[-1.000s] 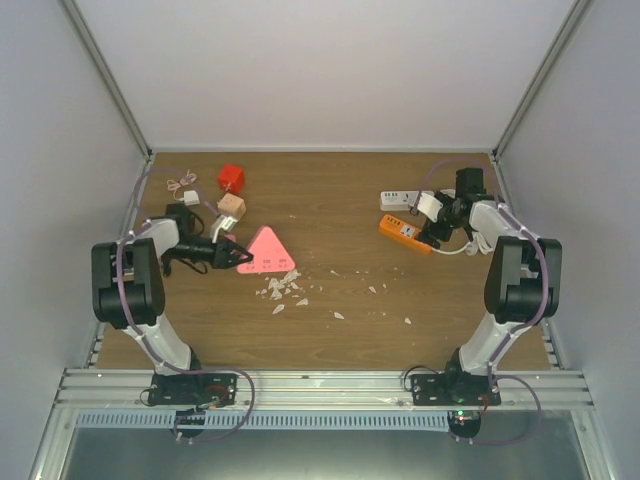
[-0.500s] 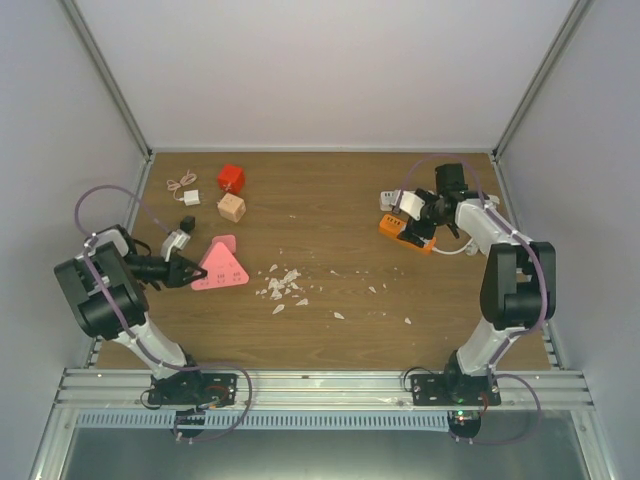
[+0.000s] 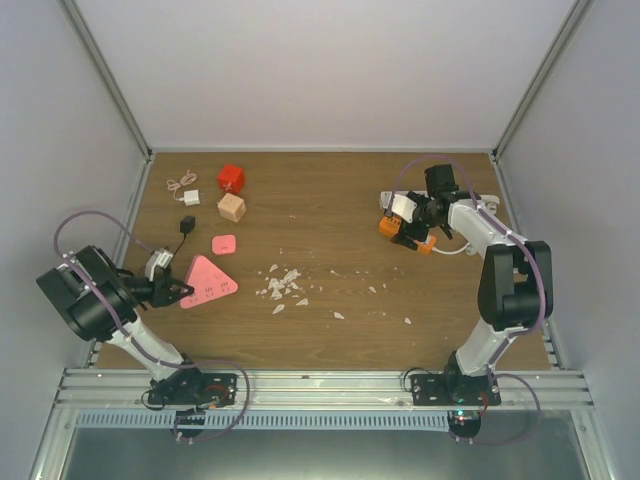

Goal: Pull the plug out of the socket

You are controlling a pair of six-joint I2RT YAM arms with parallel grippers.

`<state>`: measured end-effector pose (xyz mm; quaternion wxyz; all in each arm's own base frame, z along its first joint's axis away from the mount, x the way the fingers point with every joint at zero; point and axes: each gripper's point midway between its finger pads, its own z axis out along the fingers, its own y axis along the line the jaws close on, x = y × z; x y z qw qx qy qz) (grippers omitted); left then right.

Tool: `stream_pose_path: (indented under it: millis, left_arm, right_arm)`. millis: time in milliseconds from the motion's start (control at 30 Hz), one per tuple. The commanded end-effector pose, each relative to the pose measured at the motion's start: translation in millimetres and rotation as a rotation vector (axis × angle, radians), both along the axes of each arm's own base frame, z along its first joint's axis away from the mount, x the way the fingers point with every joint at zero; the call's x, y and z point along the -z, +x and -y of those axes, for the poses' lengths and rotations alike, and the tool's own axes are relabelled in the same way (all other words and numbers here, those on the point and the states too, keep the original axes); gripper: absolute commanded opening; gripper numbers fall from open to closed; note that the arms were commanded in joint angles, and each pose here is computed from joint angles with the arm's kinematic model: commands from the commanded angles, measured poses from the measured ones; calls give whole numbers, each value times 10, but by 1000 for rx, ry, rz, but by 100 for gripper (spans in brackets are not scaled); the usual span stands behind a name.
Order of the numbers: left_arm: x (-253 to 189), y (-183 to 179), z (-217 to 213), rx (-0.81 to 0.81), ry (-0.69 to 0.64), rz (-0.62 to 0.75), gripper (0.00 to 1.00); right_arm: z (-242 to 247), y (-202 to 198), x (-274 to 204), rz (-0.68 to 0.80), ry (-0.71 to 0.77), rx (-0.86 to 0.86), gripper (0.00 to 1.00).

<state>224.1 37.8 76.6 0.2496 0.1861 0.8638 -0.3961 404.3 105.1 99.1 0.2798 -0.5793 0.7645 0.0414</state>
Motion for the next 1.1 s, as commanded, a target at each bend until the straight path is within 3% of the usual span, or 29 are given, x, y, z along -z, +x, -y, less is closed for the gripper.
stream_pose_path:
  millis: [0, 267, 767, 867, 1000, 1067]
  left_arm:
    - [252, -89, -113, 13, 47, -45, 9]
    - [410, 66, -336, -57, 94, -68, 22]
    - [453, 211, -509, -123, 139, -69, 57]
    - [414, 240, -542, -133, 166, -48, 69]
    - [311, 290, -595, -146, 208, -10, 97]
    - [218, 316, -627, -150, 239, 15, 99]
  right_arm:
    - [-54, 20, -163, 26, 4, 2, 100]
    - [-57, -16, -140, 18, 2, 7, 100]
    - [-46, -43, -137, 21, -3, 8, 100]
    - [-52, -38, -158, 25, 0, 9, 100]
    - [-53, -23, -241, 38, 7, 16, 100]
    - [-58, -15, -314, 47, 20, 30, 100]
